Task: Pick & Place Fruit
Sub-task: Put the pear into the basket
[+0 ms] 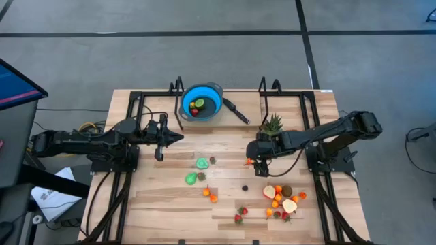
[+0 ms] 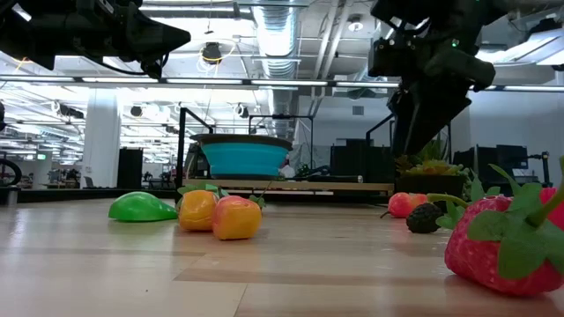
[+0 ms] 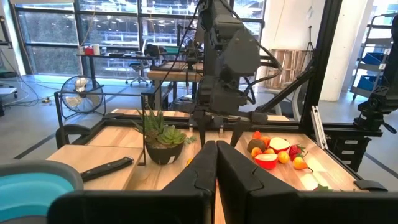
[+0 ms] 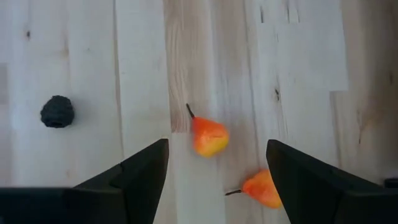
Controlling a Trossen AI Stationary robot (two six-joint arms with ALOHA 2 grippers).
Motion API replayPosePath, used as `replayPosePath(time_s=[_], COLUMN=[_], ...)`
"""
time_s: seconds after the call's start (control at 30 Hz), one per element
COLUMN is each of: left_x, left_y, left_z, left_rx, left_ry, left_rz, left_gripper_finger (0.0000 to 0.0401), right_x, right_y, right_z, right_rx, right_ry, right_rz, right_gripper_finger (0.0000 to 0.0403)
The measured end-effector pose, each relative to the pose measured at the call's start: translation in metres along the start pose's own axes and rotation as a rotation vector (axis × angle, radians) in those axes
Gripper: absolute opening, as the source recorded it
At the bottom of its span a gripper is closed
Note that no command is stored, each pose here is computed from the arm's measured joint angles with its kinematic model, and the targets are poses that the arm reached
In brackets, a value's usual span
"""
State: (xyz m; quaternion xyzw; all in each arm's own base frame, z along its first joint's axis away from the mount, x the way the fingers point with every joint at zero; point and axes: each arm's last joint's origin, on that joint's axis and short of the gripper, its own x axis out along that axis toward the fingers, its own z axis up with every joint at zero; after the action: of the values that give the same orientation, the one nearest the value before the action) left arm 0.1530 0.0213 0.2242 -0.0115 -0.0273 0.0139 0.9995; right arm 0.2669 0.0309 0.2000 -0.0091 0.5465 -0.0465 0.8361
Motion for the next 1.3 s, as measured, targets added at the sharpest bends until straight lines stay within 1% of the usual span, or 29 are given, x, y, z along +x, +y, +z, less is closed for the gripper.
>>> replayPosePath(time_s=[0.07, 0.2, 0.4, 0.63, 0.87, 0.93, 1.07, 1.13, 1.3], left_x=[0.000, 0.000, 0.000, 0.000, 0.000, 0.000, 0.000, 0.000, 0.000], left_y=[0.000, 0.000, 0.000, 0.000, 0.000, 0.000, 0.000, 0.000, 0.000], left_z=[0.000, 0.000, 0.000, 0.000, 0.000, 0.000, 0.000, 0.000, 0.000], left_rx=[0.000, 0.000, 0.000, 0.000, 0.000, 0.000, 0.000, 0.000, -0.001], left_ry=[0.000, 0.000, 0.000, 0.000, 0.000, 0.000, 0.001, 0.000, 0.005], left_rz=[0.000, 0.000, 0.000, 0.000, 0.000, 0.000, 0.000, 0.000, 0.000], left_gripper_finger=[0.0002, 0.0002, 0.0002, 0.0002, 0.0002, 0.0002, 0.0002, 0.0002, 0.0002], right_x=[0.002, 0.010, 0.016, 0.016, 0.016, 0.022, 0.039, 0.048, 0.061], right_y=[-0.004, -0.008, -0.009, -0.009, -0.009, -0.008, -0.004, -0.004, -0.001], right_z=[-0.002, -0.005, -0.011, -0.005, -0.005, -0.003, -0.004, -0.010, -0.012], right_rx=[0.004, -0.015, -0.028, -0.045, -0.057, -0.057, -0.072, -0.078, -0.084], right_ry=[0.012, -0.015, -0.016, -0.072, -0.078, -0.076, -0.030, 0.038, 0.078], right_rz=[0.009, 0.025, 0.024, 0.030, 0.031, 0.031, 0.052, 0.047, 0.045], right_gripper_finger=[0.0265, 0.0265, 0.0265, 0.0265, 0.0265, 0.0265, 0.0265, 0.0265, 0.0265])
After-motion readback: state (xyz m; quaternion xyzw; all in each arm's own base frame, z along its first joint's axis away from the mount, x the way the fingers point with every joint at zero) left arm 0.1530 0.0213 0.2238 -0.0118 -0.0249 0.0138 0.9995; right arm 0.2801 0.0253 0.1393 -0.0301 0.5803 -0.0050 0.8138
